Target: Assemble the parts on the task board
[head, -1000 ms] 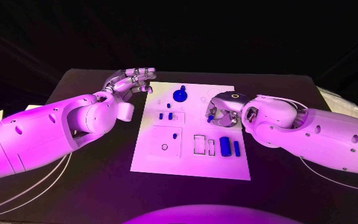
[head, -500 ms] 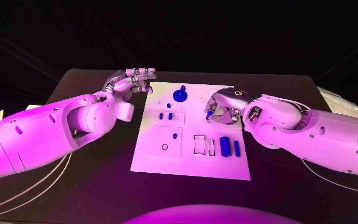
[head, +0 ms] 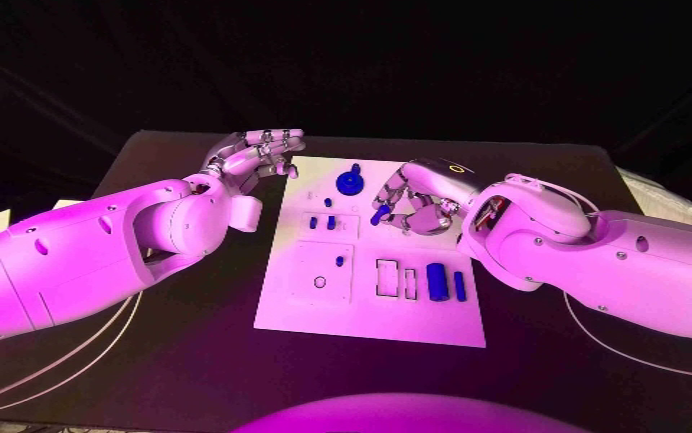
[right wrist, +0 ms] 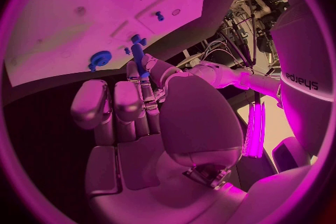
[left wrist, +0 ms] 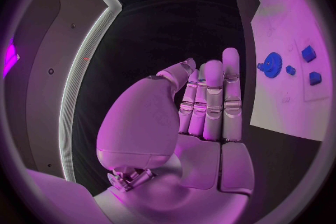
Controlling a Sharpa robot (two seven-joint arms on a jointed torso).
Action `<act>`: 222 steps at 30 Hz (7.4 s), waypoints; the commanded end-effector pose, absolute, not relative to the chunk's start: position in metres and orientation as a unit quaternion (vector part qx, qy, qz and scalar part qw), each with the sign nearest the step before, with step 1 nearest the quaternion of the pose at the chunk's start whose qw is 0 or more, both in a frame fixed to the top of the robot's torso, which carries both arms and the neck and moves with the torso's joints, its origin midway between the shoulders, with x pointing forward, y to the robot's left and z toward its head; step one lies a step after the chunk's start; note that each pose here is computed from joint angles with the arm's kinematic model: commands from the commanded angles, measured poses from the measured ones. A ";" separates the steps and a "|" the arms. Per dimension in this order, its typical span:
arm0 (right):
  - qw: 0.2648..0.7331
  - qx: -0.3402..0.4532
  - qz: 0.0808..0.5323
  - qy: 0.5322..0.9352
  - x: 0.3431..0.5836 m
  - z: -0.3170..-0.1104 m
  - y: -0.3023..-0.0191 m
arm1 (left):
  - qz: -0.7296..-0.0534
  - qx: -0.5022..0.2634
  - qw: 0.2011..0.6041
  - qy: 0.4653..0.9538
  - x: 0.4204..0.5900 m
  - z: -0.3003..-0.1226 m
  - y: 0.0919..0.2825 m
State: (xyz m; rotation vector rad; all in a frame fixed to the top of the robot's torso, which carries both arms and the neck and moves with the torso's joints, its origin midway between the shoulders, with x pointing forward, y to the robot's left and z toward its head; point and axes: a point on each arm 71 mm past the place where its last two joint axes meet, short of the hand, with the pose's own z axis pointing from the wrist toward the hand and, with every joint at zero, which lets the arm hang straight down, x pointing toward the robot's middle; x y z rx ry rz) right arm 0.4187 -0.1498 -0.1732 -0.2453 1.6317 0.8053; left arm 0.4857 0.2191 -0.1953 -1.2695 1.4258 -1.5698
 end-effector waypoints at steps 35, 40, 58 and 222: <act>0.515 -0.205 0.394 0.733 0.395 -0.231 -0.060 | -0.611 -0.479 0.317 0.545 0.485 -0.194 0.212; 0.514 -0.207 0.391 0.735 0.394 -0.233 -0.058 | -0.611 -0.479 0.317 0.545 0.485 -0.194 0.212; 0.522 -0.216 0.363 0.741 0.393 -0.238 -0.053 | -0.611 -0.479 0.316 0.545 0.485 -0.195 0.212; 0.462 0.058 0.223 0.857 0.372 -0.253 -0.162 | -0.606 -0.482 0.311 0.551 0.478 -0.198 0.217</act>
